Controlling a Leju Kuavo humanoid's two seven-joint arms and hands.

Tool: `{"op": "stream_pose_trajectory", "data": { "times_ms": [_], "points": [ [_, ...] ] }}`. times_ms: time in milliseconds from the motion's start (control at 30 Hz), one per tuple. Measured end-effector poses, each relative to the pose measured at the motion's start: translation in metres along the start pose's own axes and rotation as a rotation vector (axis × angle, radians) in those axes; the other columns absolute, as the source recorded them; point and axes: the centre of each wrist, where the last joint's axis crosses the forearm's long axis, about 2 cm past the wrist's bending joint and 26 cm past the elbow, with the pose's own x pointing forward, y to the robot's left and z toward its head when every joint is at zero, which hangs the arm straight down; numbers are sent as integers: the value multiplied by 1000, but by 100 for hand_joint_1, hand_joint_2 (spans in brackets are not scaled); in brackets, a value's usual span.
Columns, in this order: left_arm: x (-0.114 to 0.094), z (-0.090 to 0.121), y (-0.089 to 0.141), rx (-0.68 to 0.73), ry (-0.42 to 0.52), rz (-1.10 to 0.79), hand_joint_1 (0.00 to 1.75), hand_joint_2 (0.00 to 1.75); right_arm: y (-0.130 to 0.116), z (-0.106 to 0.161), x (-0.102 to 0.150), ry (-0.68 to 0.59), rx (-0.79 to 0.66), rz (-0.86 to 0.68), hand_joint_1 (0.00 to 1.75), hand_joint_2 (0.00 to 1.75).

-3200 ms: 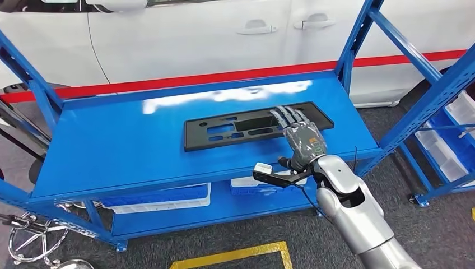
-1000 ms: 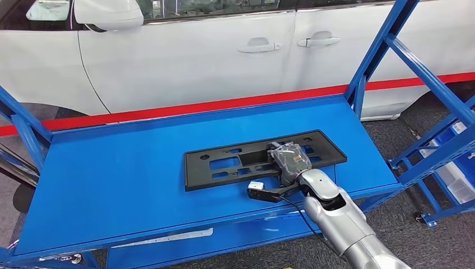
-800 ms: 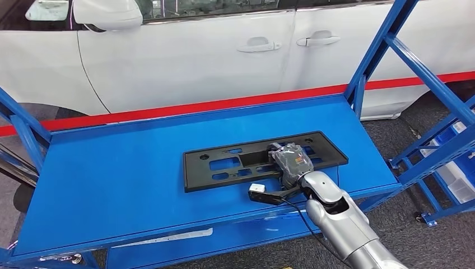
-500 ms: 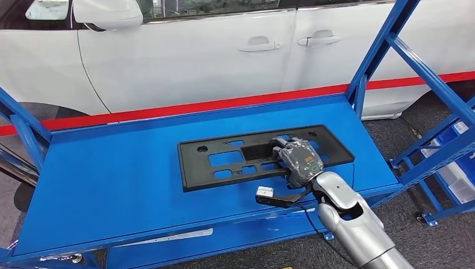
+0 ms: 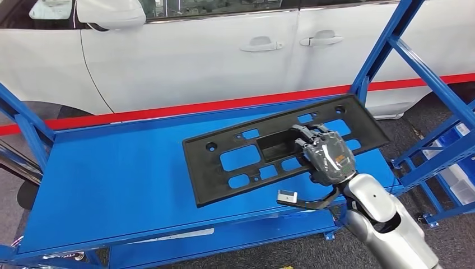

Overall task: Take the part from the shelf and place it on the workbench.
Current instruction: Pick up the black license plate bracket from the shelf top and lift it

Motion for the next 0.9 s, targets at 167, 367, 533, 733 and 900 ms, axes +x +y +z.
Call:
{"op": "stream_pose_trajectory", "data": {
  "times_ms": [167,367,533,733,900],
  "points": [
    [18,-20,0,60,-76,-29,0,175,-6,17,-27,17,-4,50,175,175],
    [8,-22,21,-50,91,4,0,175,-10,-15,-3,18,-56,-27,175,175],
    [-9,-13,42,-69,196,59,0,175,-24,-58,35,-67,-159,-114,175,175],
    [-29,-2,79,-26,177,123,0,175,-57,-113,72,-192,-241,-194,175,175],
    [-43,6,109,53,118,49,0,175,-77,-124,81,-239,-299,-201,175,175]
  ]
}}
